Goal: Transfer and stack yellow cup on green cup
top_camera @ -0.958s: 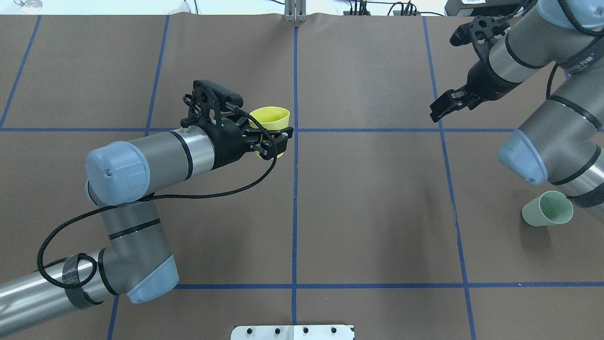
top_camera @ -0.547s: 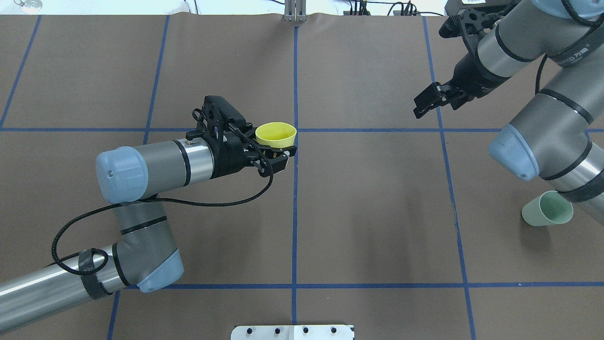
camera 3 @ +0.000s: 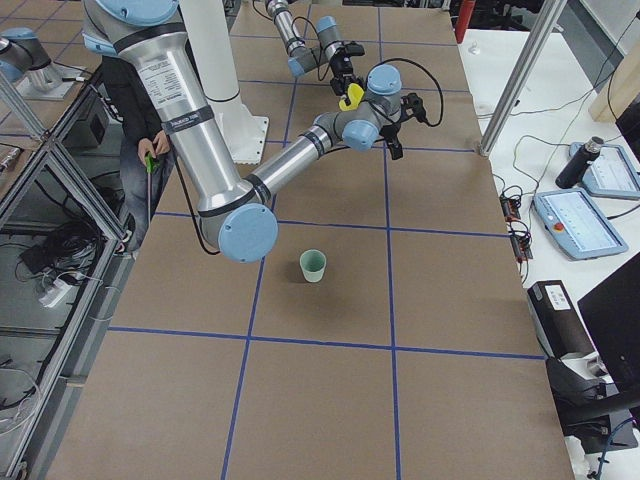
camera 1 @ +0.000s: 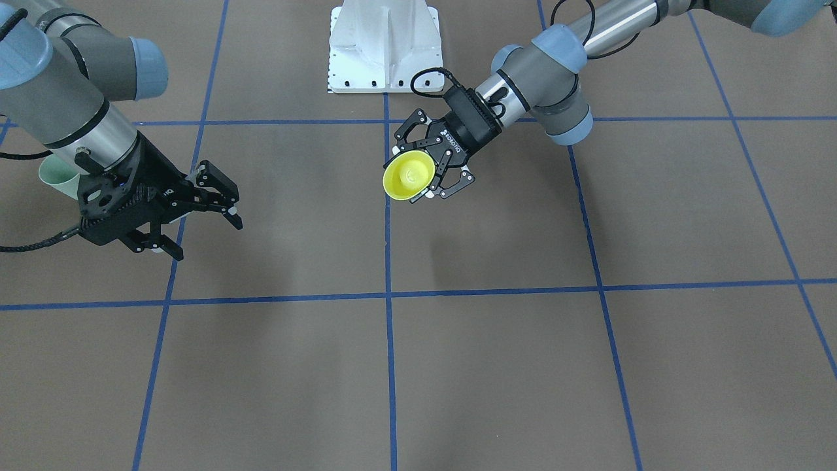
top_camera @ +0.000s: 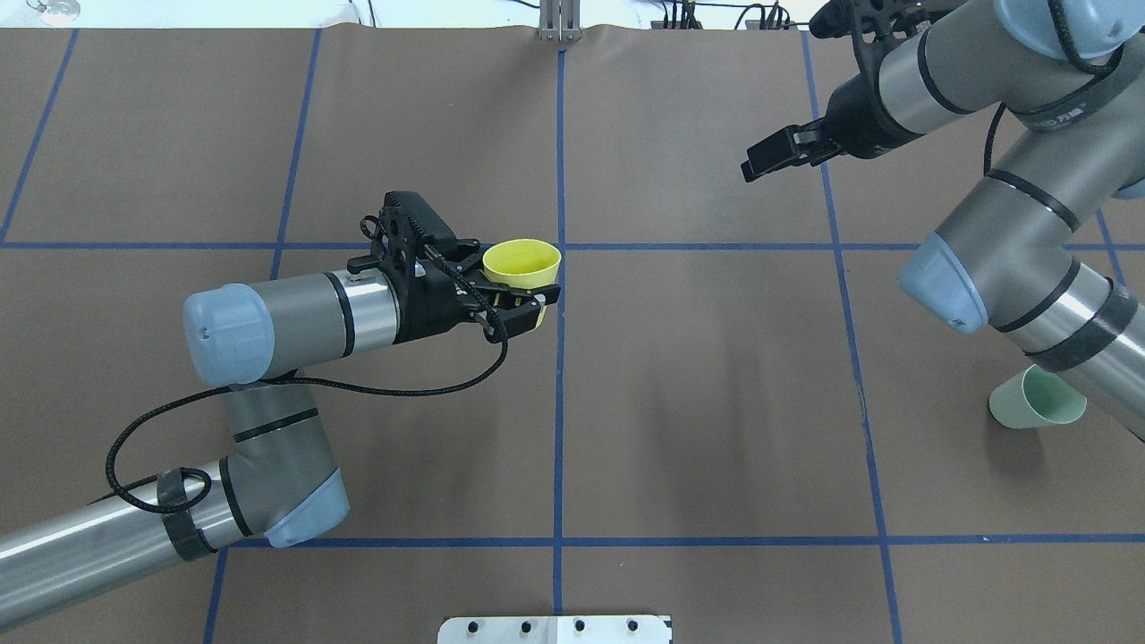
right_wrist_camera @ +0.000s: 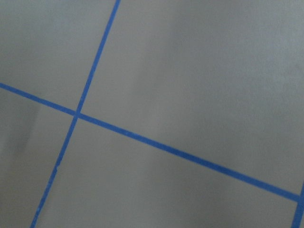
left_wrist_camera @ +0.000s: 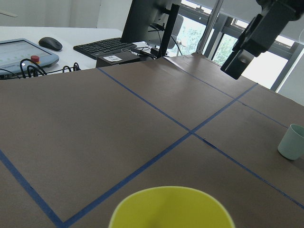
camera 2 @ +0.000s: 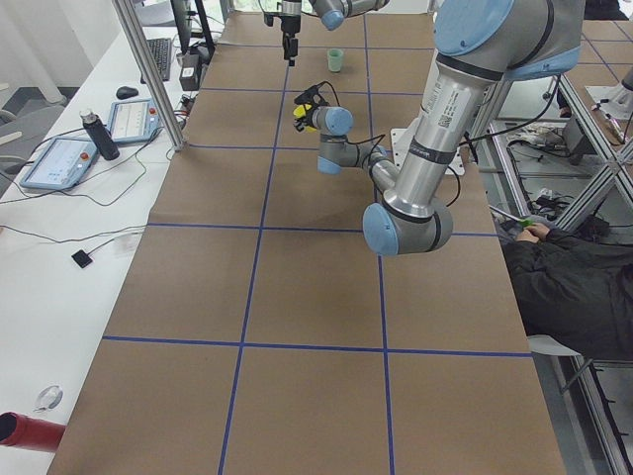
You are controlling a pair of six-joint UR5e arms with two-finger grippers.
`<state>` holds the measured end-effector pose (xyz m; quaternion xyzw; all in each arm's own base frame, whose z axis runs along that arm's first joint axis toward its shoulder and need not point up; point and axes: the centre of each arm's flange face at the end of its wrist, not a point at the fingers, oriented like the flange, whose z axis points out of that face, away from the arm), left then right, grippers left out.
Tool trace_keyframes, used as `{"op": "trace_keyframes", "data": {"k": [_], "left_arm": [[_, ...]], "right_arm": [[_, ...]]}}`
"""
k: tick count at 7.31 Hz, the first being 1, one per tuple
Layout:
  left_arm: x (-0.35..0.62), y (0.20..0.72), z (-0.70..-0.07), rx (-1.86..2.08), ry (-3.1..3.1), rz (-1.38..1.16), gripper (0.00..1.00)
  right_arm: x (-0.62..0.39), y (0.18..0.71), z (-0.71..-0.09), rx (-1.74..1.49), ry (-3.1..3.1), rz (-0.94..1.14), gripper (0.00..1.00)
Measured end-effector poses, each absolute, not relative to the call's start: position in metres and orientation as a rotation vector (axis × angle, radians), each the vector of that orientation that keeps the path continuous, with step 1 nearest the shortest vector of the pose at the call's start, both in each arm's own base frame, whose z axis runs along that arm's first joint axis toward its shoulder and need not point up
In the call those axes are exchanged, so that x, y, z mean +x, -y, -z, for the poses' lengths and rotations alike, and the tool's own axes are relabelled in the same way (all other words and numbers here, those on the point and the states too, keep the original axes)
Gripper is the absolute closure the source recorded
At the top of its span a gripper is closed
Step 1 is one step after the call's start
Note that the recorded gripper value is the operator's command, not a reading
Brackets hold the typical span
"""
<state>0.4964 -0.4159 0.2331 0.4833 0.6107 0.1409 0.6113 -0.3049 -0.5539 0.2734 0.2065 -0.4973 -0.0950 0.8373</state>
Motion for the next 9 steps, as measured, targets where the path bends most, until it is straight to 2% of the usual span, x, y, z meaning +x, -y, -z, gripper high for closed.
{"op": "trace_keyframes", "data": {"k": [2, 5, 9], "left_arm": [[0.497, 0.416, -0.231, 1.12, -1.414, -0.325, 0.78], [0.493, 0.419, -0.225, 1.122, -1.438, -0.345, 0.8], [0.457, 0.452, -0.23, 1.085, -1.46, -0.453, 0.79]], "right_arm": [[-0.325, 0.561, -0.263, 0.455, 1.149, 0.121, 0.02], [-0.367, 0.541, -0.241, 0.344, 1.287, 0.015, 0.02], [-0.403, 0.516, -0.198, 0.208, 1.368, -0.007, 0.02]]}}
